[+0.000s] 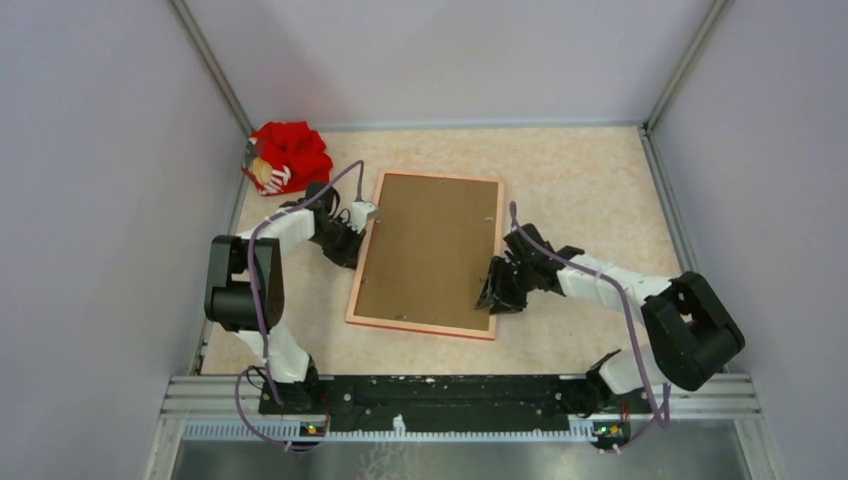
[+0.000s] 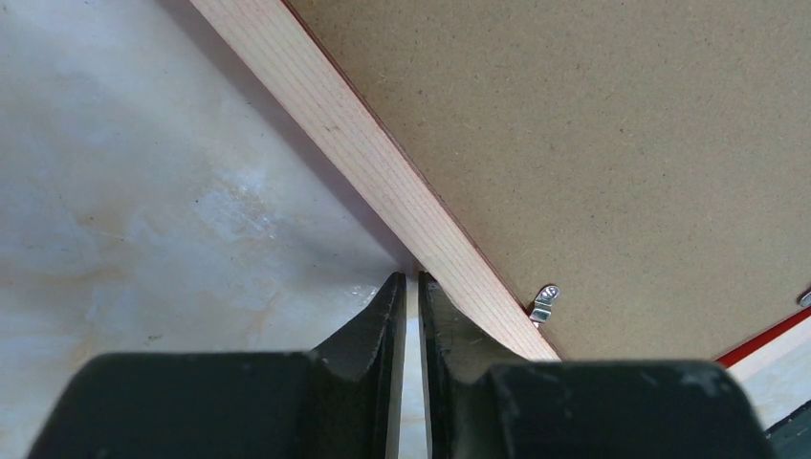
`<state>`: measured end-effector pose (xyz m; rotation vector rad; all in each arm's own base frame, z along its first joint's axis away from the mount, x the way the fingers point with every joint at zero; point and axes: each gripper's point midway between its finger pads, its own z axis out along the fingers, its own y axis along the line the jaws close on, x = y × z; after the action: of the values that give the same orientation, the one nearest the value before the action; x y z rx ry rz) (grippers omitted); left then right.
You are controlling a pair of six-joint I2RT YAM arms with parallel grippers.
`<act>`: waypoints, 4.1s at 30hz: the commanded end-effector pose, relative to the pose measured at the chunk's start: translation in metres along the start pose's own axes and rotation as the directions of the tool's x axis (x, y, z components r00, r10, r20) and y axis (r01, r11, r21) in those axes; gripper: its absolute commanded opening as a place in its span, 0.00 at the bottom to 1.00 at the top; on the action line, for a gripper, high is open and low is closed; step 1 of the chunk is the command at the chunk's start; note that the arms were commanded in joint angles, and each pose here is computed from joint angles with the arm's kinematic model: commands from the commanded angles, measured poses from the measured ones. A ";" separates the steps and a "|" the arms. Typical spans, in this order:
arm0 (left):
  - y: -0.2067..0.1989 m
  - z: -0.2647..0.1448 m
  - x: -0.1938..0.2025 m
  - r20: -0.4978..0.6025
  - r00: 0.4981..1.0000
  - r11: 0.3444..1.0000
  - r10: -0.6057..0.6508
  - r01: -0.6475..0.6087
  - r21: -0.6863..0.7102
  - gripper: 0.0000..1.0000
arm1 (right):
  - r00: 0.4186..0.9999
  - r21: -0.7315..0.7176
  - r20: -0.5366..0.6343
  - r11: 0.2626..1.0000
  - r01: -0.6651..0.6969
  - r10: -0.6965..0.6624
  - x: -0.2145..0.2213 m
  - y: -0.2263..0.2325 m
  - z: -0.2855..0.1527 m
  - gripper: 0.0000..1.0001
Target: Put the photo into the frame
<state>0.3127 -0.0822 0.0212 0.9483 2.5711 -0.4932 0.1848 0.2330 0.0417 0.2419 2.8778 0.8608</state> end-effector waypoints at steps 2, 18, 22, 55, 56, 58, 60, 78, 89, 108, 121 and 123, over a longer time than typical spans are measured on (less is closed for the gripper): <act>-0.051 0.015 0.012 -0.037 0.999 0.982 0.005 0.002 0.188 0.18 | 0.974 0.217 0.164 0.969 0.119 -0.156 -0.023 -0.020 0.004 0.46; -0.047 0.009 0.003 -0.026 1.000 0.984 0.002 0.003 0.175 0.17 | 0.927 0.377 0.118 0.880 0.290 -0.356 -0.012 -0.020 0.021 0.42; -0.046 0.007 0.001 -0.020 1.000 0.986 0.002 0.001 0.168 0.17 | 0.913 0.356 0.172 0.888 0.291 -0.369 -0.021 -0.003 0.006 0.42; -0.049 -0.006 -0.011 0.054 0.990 0.941 -0.130 0.106 0.321 0.18 | 0.811 -0.215 0.319 0.796 0.565 -0.490 0.001 0.207 0.092 0.00; -0.049 -0.006 -0.011 0.054 0.990 0.940 -0.132 0.107 0.323 0.18 | 0.810 -0.214 0.323 0.796 0.566 -0.489 0.001 0.208 0.095 0.00; -0.049 -0.005 -0.011 0.054 0.990 0.939 -0.134 0.109 0.327 0.18 | 0.811 -0.210 0.324 0.799 0.564 -0.487 0.000 0.208 0.103 0.00; -0.050 -0.005 -0.011 0.052 0.989 0.938 -0.135 0.111 0.329 0.18 | 0.814 -0.208 0.328 0.804 0.557 -0.479 -0.002 0.207 0.108 0.00; -0.050 -0.006 -0.007 0.052 0.991 0.942 -0.126 0.103 0.318 0.18 | 0.832 -0.213 0.332 0.823 0.526 -0.446 -0.011 0.218 0.139 0.00; -0.051 -0.006 -0.005 0.051 0.992 0.945 -0.119 0.097 0.313 0.18 | 0.833 -0.187 0.344 0.838 0.513 -0.433 -0.017 0.213 0.144 0.00; -0.052 -0.008 -0.004 0.053 0.992 0.946 -0.117 0.095 0.309 0.18 | 0.808 -0.187 0.394 0.823 0.537 -0.438 -0.024 0.216 0.146 0.00; -0.050 -0.015 -0.008 0.055 0.992 0.950 -0.117 0.095 0.296 0.18 | 0.776 -0.283 0.468 0.759 0.586 -0.424 -0.029 0.247 0.086 0.00; -0.048 -0.018 -0.012 0.063 0.991 0.950 -0.119 0.095 0.296 0.18 | 0.778 -0.306 0.483 0.756 0.579 -0.401 -0.039 0.248 0.062 0.05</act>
<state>0.2822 -0.1137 0.0361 0.8519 2.5729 -0.9427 0.2453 0.4700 0.0446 -0.3843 2.3174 1.0239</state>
